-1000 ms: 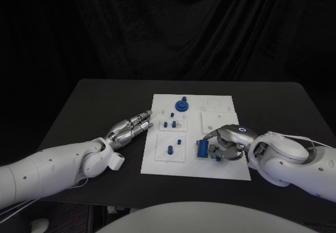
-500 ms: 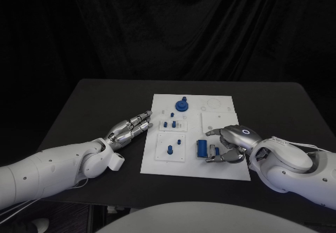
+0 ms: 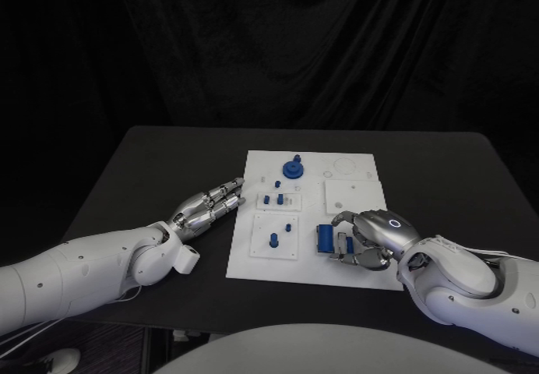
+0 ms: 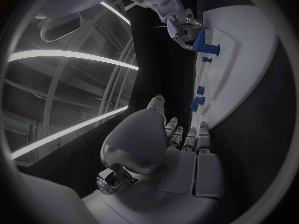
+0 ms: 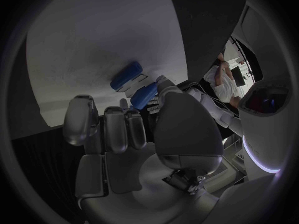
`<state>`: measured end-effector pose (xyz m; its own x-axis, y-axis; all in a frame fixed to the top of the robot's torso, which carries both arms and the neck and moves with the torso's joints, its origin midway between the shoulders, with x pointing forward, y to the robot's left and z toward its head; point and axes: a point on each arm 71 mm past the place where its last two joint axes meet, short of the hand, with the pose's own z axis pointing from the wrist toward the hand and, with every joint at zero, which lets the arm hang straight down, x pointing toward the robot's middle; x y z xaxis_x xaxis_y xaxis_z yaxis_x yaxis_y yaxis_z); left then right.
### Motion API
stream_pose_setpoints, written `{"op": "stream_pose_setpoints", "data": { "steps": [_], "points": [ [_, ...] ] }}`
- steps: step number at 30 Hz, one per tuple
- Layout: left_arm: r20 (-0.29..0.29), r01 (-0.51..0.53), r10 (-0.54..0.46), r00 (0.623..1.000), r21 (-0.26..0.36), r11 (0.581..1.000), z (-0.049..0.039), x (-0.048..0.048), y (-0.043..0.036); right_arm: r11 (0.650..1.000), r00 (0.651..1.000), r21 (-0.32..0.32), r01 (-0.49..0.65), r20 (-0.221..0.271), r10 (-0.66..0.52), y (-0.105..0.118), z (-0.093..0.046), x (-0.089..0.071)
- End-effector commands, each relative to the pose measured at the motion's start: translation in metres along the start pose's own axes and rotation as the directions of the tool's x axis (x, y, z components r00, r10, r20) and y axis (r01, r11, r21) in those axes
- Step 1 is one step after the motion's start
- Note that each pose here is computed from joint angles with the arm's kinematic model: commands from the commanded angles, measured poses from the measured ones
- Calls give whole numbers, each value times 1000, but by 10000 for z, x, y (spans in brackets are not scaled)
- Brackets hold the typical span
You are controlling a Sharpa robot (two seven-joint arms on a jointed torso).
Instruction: Assemble the parts on the task board
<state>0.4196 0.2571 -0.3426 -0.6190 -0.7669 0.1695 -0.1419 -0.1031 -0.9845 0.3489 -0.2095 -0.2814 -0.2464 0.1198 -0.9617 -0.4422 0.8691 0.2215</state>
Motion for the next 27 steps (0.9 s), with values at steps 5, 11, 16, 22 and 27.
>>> {"op": "stream_pose_setpoints", "data": {
  "steps": [5, 11, 16, 22, 27],
  "points": [
    [-8, 16, -16, 1000, 28, 999, -3, 24, -1, 1000, 998, -3, 1, 59, -1, 32, 7, 6],
    [-8, 18, -17, 1000, 24, 1000, -9, 22, 4, 1000, 996, -15, -11, 84, 12, 51, 2, -6],
    [-8, 18, -18, 1000, 21, 1000, -14, 20, 7, 1000, 996, -22, -13, 84, 15, 70, 1, -6],
    [-10, 20, -20, 1000, 19, 1000, -13, 24, 10, 1000, 997, -19, -11, 75, 12, 76, 7, 3],
    [-11, 21, -21, 1000, 16, 1000, -15, 25, 13, 1000, 997, -14, -9, 71, 10, 72, 10, 7]
  ]
}}
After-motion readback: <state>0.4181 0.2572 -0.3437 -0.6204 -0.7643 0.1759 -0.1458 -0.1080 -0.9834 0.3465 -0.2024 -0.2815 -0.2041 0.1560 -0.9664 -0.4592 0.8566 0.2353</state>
